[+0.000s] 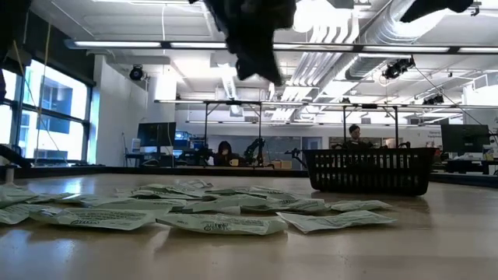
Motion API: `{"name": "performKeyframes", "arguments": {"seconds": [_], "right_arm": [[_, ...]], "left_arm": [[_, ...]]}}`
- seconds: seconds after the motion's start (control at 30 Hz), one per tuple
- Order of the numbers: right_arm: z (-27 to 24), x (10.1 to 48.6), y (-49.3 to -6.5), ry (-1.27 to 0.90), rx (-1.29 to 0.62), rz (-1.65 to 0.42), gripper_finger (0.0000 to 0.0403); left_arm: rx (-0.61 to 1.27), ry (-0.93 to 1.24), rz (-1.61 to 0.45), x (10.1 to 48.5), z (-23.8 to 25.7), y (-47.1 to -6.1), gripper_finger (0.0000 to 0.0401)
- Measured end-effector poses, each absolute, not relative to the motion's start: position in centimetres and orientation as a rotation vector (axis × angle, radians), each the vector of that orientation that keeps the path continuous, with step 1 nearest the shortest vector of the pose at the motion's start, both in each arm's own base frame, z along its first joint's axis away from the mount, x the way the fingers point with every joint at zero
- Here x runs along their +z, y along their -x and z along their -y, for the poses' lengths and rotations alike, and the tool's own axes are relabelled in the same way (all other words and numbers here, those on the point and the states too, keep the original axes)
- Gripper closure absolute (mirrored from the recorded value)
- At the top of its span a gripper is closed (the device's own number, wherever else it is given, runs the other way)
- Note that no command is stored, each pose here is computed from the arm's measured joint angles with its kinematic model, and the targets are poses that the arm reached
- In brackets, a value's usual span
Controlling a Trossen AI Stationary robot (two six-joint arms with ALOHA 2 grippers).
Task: Pick and place Stevia / Truvia into bins
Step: Put the stevia packet into the black bin
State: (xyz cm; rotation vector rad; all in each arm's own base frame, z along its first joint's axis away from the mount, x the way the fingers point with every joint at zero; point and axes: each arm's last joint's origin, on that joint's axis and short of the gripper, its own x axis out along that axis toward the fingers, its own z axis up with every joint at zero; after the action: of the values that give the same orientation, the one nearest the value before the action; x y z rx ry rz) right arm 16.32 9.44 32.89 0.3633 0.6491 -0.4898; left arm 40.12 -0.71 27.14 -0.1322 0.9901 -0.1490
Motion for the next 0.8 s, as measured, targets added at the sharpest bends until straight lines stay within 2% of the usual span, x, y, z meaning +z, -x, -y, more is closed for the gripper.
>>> {"name": "performKeyframes", "arguments": {"seconds": [0.07,0.17,0.23,0.37,0.5,0.6,0.8], "right_arm": [[-9.6,32.6,-16.2,-0.367,-0.478,-0.687,0.0087],[-9.9,32.4,-16.0,-0.349,-0.479,-0.702,0.0087],[-9.9,32.4,-16.0,-0.325,-0.491,-0.687,0.0087],[-9.7,32.4,-16.2,-0.288,-0.513,-0.668,0.0086],[-9.3,32.4,-16.4,-0.279,-0.533,-0.668,0.0086],[-8.9,32.4,-16.6,-0.283,-0.551,-0.667,0.0086],[-8.3,32.4,-17.0,-0.333,-0.574,-0.684,0.0086]], "left_arm": [[-0.205,0.138,-1.234,25.9,1.8,-39.2,0.0346],[-0.175,0.033,-1.613,24.1,4.0,-36.1,0.0281],[-0.179,-0.052,-1.751,23.4,5.7,-33.7,0.0237],[-0.198,-0.047,-1.686,24.1,8.7,-28.4,0.0169],[-0.094,0.038,-1.465,22.8,9.7,-25.5,0.0137],[-0.131,0.069,-1.348,21.2,10.2,-24.5,0.0133],[-0.174,0.087,-1.427,16.7,10.5,-22.6,0.0159]]}}
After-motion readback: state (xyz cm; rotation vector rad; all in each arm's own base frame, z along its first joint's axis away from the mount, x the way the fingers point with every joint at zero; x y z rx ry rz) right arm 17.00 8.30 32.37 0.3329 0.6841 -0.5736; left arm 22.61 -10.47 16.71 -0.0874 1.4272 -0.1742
